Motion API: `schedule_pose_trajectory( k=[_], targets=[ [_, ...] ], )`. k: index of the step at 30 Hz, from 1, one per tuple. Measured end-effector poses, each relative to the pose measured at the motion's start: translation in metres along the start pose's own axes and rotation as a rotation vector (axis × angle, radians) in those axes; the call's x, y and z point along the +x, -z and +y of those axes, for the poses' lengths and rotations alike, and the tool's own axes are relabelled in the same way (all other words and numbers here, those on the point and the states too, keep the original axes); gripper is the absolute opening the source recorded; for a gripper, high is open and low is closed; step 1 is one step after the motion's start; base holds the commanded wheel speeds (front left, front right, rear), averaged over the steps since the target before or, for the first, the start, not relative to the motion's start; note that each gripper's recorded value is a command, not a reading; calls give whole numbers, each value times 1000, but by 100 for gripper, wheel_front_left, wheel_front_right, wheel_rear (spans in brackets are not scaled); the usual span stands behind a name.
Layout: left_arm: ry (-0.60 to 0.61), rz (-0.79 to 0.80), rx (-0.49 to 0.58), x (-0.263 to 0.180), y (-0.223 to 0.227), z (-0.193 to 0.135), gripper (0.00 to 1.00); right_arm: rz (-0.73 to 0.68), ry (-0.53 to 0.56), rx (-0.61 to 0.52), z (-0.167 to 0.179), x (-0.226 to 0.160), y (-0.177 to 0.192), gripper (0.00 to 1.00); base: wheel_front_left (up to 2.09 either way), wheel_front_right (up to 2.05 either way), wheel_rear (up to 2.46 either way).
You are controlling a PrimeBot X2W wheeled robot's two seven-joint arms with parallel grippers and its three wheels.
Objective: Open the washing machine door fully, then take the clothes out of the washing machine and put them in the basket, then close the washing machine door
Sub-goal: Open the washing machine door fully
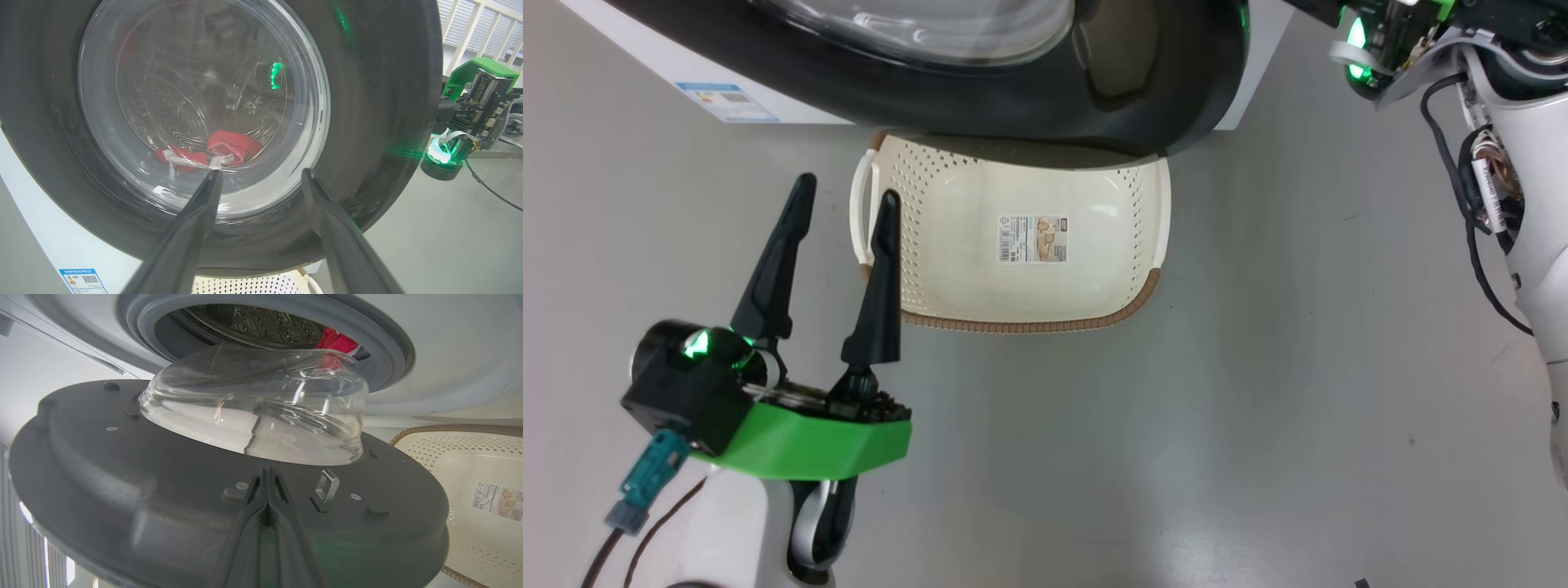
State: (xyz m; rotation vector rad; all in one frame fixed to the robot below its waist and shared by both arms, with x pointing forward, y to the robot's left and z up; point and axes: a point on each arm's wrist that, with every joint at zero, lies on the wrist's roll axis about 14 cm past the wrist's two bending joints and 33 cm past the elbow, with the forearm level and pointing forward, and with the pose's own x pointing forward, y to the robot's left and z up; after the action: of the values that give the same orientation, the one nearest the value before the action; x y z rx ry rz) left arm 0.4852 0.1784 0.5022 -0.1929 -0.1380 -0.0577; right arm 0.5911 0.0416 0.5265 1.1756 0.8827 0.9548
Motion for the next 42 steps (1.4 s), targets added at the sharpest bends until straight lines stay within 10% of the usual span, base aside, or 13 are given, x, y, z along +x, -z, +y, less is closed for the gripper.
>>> schedule_pose_trajectory(
  k=[6,7,9,20,42],
  targets=[
    [9,-5,-7,1,-2,-4,100,-56,22,-11,0,-4,-5,0,0,0,0],
    [10,-5,-8,1,-1,-5,100,-83,23,-3,-3,-6,-8,16,0,0,0],
    [13,-4,-11,2,0,-6,100,-145,26,8,-7,-11,-15,100,0,0,0],
    [24,-5,-30,7,4,-11,100,-452,92,-196,-11,-46,-38,100,0,0,0],
    [27,-10,-54,10,5,-16,100,-808,445,-1050,-32,-145,-44,100,0,0,0]
  ],
)
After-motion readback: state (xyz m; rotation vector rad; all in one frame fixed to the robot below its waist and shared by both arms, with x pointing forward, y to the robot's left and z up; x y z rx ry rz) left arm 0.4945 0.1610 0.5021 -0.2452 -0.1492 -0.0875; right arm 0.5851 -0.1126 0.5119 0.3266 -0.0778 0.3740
